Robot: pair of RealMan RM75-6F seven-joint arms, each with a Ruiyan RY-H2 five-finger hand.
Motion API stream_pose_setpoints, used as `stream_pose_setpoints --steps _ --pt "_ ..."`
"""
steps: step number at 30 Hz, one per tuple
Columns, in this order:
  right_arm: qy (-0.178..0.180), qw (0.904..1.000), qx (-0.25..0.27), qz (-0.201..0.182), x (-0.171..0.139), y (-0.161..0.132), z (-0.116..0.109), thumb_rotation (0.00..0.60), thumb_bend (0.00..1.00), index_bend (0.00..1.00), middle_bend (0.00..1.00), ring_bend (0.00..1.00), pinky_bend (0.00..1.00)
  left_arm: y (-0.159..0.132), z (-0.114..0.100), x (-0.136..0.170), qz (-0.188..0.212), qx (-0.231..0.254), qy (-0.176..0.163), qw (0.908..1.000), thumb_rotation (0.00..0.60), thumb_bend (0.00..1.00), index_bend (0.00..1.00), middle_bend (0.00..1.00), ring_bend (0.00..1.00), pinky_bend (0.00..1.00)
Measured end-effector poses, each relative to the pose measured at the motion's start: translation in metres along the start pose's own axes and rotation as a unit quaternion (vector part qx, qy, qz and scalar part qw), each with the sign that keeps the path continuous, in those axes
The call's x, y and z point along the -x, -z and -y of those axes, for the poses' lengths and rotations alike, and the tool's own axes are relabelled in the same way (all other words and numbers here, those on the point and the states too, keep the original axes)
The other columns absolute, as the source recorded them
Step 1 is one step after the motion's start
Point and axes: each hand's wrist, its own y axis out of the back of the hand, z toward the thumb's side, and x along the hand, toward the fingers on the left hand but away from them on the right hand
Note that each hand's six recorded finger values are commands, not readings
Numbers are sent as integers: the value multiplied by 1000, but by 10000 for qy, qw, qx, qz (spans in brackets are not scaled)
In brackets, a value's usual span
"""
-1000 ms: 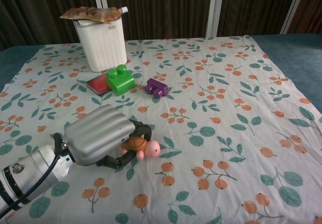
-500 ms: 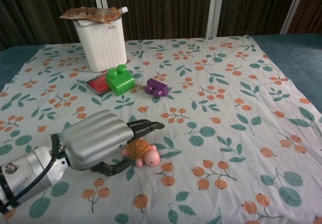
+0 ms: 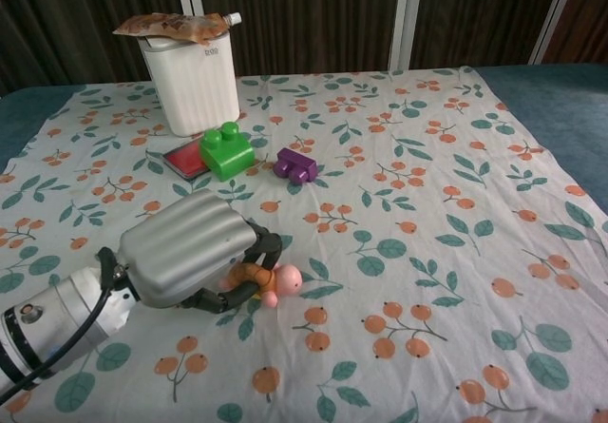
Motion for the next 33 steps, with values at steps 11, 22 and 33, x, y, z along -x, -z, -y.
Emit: stream_pose_setpoints --steps 11,22,33 --pt "-7 10000 -7 -7 0 0 0 600 205 0 0 0 0 -4 6 0 95 145 63 9998 600 420 175 370 942 1000" --pt "-3 10000 -7 -40 -2 -2 1 600 205 0 0 0 0 -6 -7 8 85 261 135 9995 600 387 0 1 915 989" --pt "-48 9999 -97 -79 -3 -4 4 600 206 0 0 0 0 39 -52 80 -443 187 25 9988 600 382 0 12 59 270"
